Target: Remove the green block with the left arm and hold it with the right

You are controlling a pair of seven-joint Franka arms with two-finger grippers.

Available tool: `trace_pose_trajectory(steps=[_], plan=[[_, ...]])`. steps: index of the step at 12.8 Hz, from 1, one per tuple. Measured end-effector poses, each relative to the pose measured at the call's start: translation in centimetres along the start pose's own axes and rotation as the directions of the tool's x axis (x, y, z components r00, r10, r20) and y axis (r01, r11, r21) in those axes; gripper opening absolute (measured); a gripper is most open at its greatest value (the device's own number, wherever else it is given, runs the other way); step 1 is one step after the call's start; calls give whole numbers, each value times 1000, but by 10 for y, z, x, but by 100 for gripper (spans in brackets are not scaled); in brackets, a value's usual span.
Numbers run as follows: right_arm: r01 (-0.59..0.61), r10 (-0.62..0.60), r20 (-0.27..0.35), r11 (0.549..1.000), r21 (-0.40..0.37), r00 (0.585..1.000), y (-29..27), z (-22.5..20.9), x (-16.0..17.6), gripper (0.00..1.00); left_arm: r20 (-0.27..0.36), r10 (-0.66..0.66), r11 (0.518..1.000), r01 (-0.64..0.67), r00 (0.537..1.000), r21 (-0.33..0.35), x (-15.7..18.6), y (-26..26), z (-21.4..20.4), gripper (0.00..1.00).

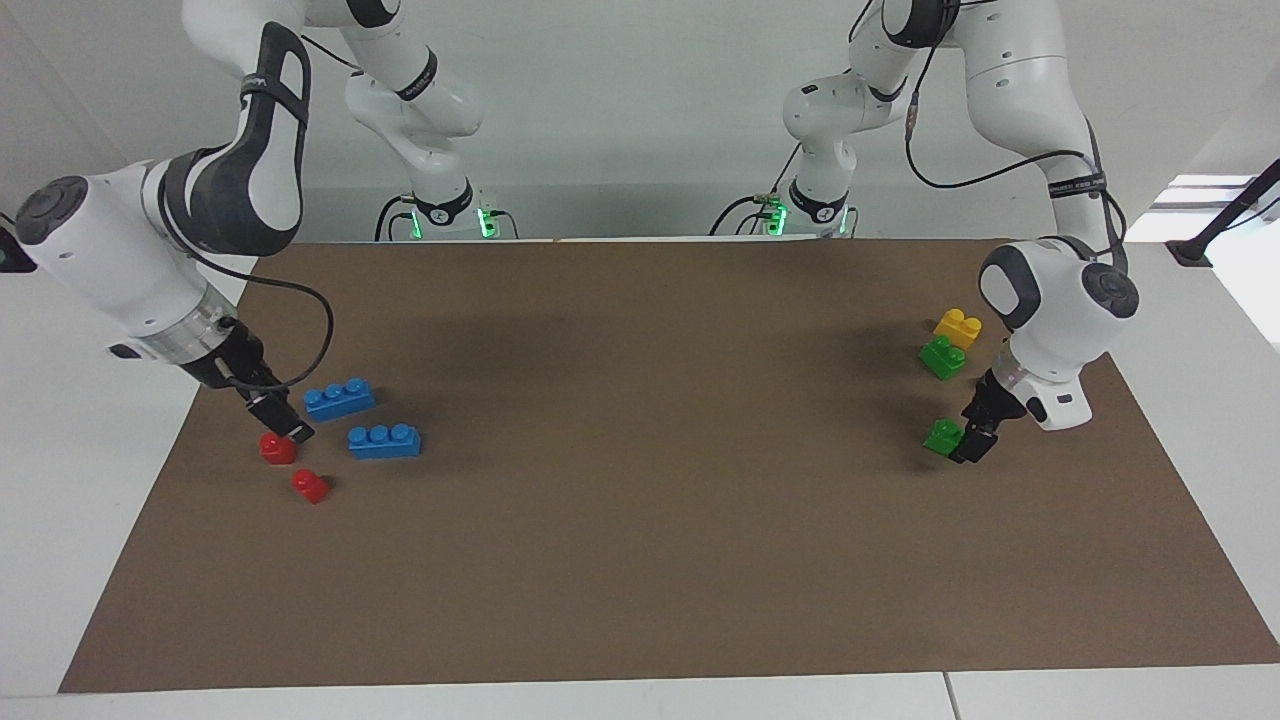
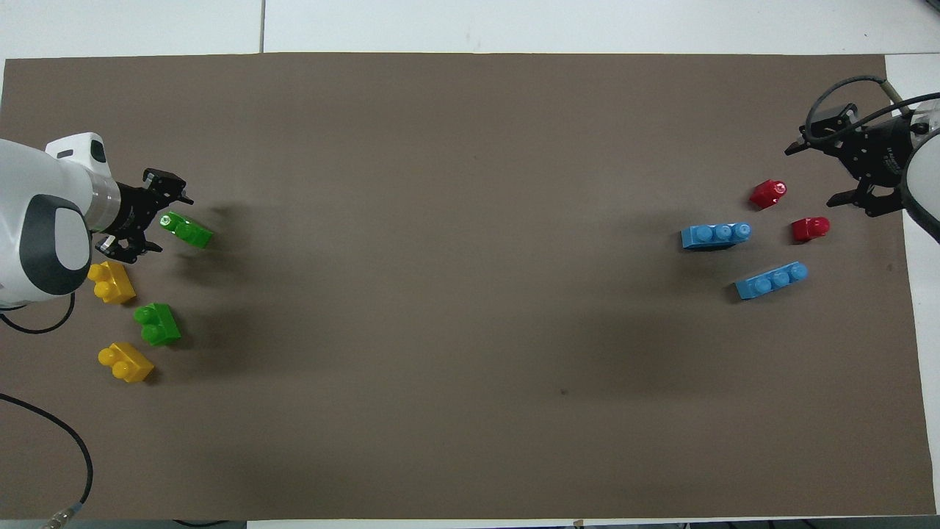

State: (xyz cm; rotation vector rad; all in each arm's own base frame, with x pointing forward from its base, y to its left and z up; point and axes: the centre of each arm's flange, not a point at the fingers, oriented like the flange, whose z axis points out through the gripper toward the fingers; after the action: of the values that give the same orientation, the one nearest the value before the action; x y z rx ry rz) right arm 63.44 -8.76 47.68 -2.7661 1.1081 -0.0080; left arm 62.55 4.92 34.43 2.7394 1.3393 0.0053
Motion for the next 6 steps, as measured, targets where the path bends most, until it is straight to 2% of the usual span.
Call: trace_pose_trajectory(steps=[2, 4, 6], plan=[[154, -155, -40, 988, -27, 987, -13, -18, -14, 100, -15, 17, 1000, -18, 1000, -11, -2, 7, -37, 100], [231, -233, -52, 972, -45, 971, -23, -32, -29, 100, -51, 66, 997, -67, 997, -22, -7, 14, -66, 100], [278, -283, -67, 958, -72, 957, -24, -48, -38, 100, -99, 205, 979, -202, 974, 31, -10, 21, -90, 100]])
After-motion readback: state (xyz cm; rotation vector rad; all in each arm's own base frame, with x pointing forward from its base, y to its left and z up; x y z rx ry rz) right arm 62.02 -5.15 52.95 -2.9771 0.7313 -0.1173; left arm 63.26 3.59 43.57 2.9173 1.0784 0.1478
